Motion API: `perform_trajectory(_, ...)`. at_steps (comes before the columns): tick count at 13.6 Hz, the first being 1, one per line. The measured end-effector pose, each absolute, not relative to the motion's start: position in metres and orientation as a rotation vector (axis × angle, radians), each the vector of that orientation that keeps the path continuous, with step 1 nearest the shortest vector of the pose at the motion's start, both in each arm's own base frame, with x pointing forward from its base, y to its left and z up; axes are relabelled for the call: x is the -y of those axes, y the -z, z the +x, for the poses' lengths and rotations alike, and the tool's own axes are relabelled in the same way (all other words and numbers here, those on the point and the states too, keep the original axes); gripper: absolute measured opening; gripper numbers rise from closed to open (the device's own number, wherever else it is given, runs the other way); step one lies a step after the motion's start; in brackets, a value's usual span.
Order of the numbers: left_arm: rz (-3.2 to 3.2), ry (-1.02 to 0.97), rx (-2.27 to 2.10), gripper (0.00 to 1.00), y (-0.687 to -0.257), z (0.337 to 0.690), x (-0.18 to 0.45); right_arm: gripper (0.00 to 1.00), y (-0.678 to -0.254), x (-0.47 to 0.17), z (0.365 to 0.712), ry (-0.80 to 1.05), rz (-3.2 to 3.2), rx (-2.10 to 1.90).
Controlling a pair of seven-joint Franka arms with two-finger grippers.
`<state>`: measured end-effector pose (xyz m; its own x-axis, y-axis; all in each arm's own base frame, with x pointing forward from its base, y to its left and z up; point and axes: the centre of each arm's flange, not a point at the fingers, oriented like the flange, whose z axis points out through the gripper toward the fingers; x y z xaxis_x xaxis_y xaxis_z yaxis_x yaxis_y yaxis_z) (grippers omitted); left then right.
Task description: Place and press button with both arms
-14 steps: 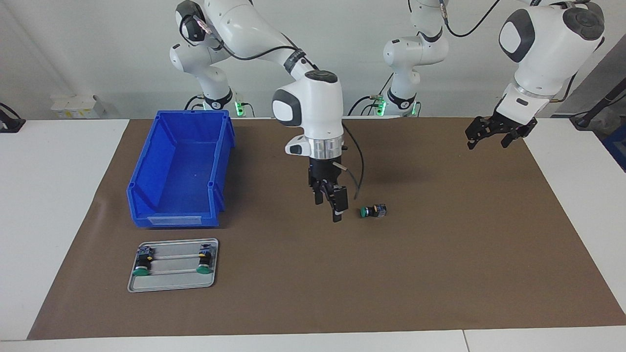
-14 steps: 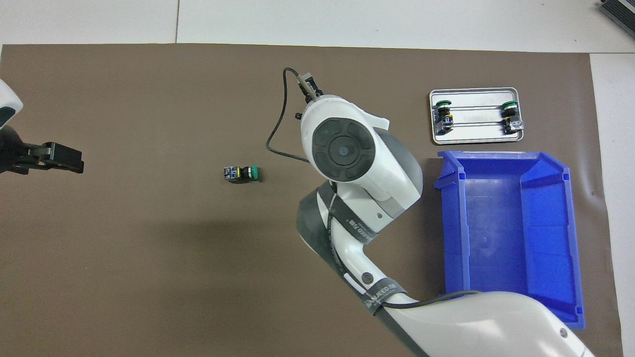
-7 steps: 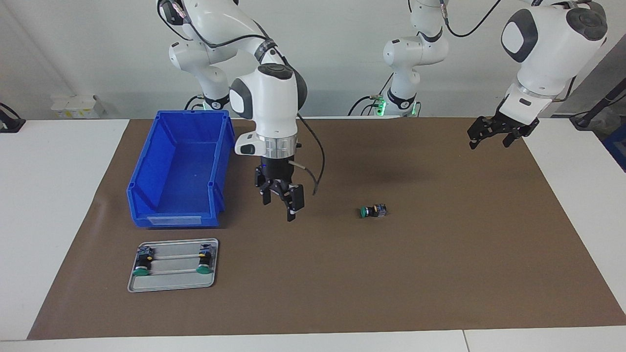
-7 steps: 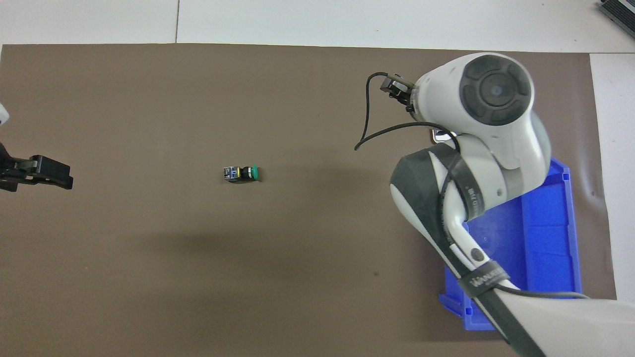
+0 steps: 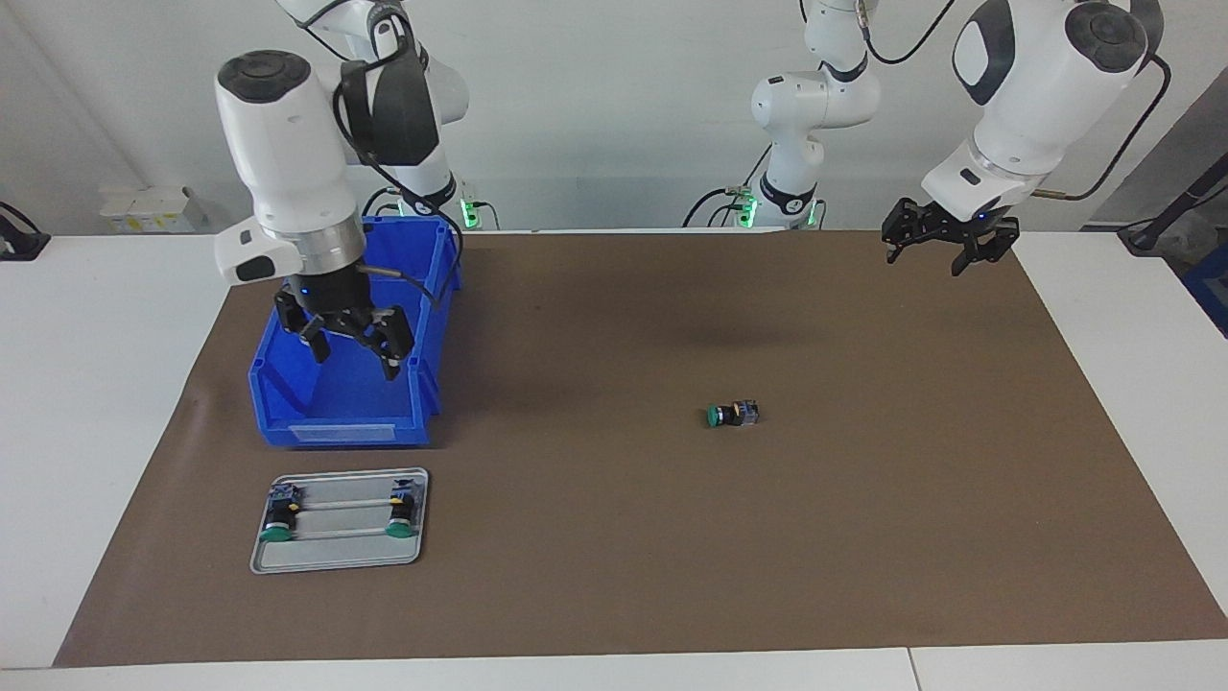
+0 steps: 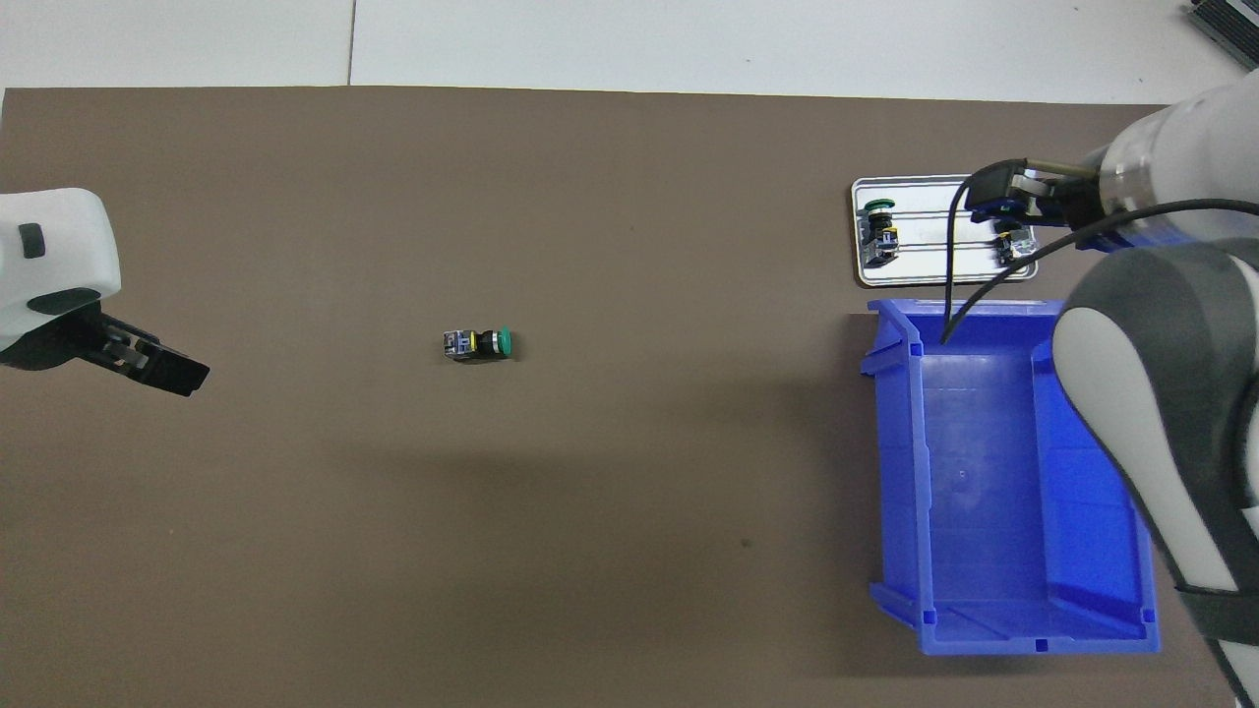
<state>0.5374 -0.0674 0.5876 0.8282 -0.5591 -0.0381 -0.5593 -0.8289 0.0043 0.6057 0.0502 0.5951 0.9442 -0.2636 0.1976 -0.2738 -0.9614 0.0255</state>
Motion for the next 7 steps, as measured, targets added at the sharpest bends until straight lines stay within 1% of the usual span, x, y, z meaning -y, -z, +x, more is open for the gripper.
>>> perform_trajectory(3,-2.888,0.060,-1.259,0.92,-0.588,0.537,0.118,1.00,-0.634,-0.037,0.576,-0.277,3.037,0.445)
perform_trajectory(5,-2.790,0.121,-1.480,0.90,-0.577,0.533,0.152,1.00,-0.656,-0.026,0.556,-0.176,3.047,0.384)
perform_trajectory(7,-2.708,0.161,-1.655,0.88,-0.561,0.528,0.169,1.00,-0.654,-0.010,0.548,-0.069,3.078,0.326)
